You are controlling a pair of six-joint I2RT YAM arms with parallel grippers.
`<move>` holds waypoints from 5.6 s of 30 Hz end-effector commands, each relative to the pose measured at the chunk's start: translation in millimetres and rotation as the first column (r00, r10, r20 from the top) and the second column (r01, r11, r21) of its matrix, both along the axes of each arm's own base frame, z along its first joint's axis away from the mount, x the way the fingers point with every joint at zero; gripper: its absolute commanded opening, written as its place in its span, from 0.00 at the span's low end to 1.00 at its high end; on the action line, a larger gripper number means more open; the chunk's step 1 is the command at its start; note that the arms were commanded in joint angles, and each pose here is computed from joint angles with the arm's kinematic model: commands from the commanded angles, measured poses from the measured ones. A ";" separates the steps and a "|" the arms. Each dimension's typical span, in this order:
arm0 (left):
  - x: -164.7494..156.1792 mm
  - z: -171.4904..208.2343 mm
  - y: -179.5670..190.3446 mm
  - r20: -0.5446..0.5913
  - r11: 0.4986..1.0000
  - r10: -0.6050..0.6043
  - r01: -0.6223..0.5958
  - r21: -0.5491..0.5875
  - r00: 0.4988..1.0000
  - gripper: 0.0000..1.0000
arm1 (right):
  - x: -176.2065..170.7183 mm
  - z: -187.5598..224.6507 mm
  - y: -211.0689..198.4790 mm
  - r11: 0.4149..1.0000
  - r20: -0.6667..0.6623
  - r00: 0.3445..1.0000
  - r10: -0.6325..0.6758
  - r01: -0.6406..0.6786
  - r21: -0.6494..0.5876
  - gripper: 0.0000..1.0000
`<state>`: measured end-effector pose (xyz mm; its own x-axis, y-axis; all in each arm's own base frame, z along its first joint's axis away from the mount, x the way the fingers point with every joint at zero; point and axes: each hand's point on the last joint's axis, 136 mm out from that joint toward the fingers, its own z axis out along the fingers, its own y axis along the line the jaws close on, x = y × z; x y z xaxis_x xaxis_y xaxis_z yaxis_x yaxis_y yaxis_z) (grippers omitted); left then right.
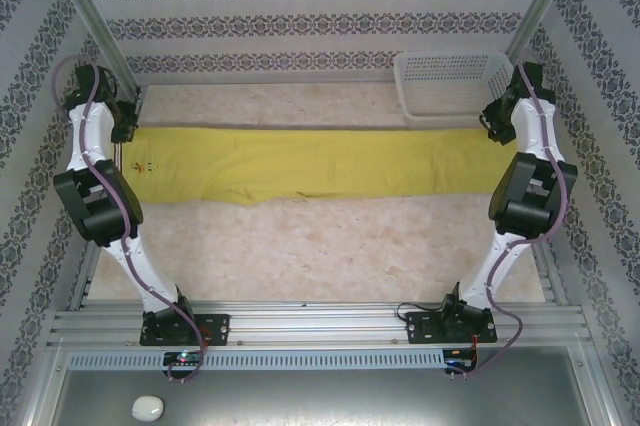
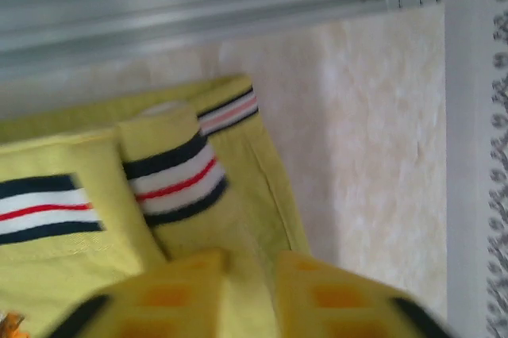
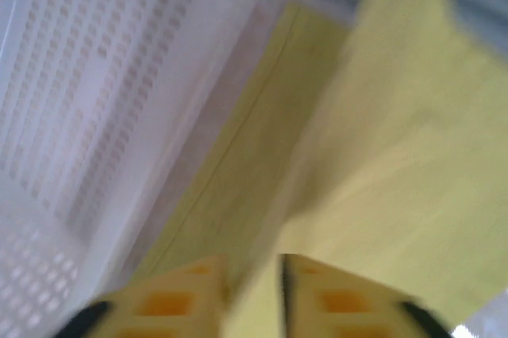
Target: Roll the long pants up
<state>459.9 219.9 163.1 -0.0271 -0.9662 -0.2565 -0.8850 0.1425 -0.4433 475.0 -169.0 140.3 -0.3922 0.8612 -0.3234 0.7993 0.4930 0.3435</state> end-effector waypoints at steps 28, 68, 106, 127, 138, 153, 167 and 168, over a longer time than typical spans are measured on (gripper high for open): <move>-64.5 -115.8 -91.5 -0.305 0.985 -0.151 0.169 0.033 0.940 0.00 | -55.1 -90.9 43.6 0.939 -0.304 0.899 0.317 -0.343 -0.035 0.00; -145.6 -49.5 -88.3 -0.422 0.966 -0.150 0.223 0.130 0.894 1.00 | -134.9 -59.2 -17.1 0.948 -0.497 0.836 0.235 -0.309 -0.071 0.93; -144.8 -47.1 -89.6 -0.383 0.973 -0.156 0.210 0.102 0.910 1.00 | -153.8 -126.1 -12.7 0.968 -0.555 0.793 0.251 -0.222 0.120 0.00; -136.3 18.9 -104.8 -0.194 0.960 -0.227 0.253 0.117 0.954 1.00 | -111.6 203.7 205.4 0.827 0.223 0.796 0.562 -0.538 -0.166 0.00; -137.4 46.1 -108.0 -0.127 0.957 -0.237 0.254 0.139 0.963 1.00 | -110.1 178.1 502.5 0.523 0.537 0.485 0.691 -0.848 0.093 0.00; -142.7 45.9 -106.3 -0.123 0.956 -0.246 0.262 0.135 0.961 1.00 | -114.9 157.6 668.3 0.288 0.557 0.362 0.747 -0.932 0.220 0.00; -145.0 42.7 -110.4 -0.109 0.953 -0.270 0.282 0.114 0.957 1.00 | -126.0 42.5 700.5 0.242 0.371 0.347 0.862 -0.922 0.301 0.87; -143.5 44.0 -111.4 -0.102 0.951 -0.277 0.288 0.113 0.955 1.00 | -122.0 42.8 690.1 0.256 0.349 0.336 0.875 -0.932 0.257 0.87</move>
<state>323.5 111.2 203.0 -0.3010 -0.8821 -0.3623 -0.8445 0.4231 -0.3284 354.6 536.1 167.3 -0.9890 0.0393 -0.1428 -0.0830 0.6515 0.7541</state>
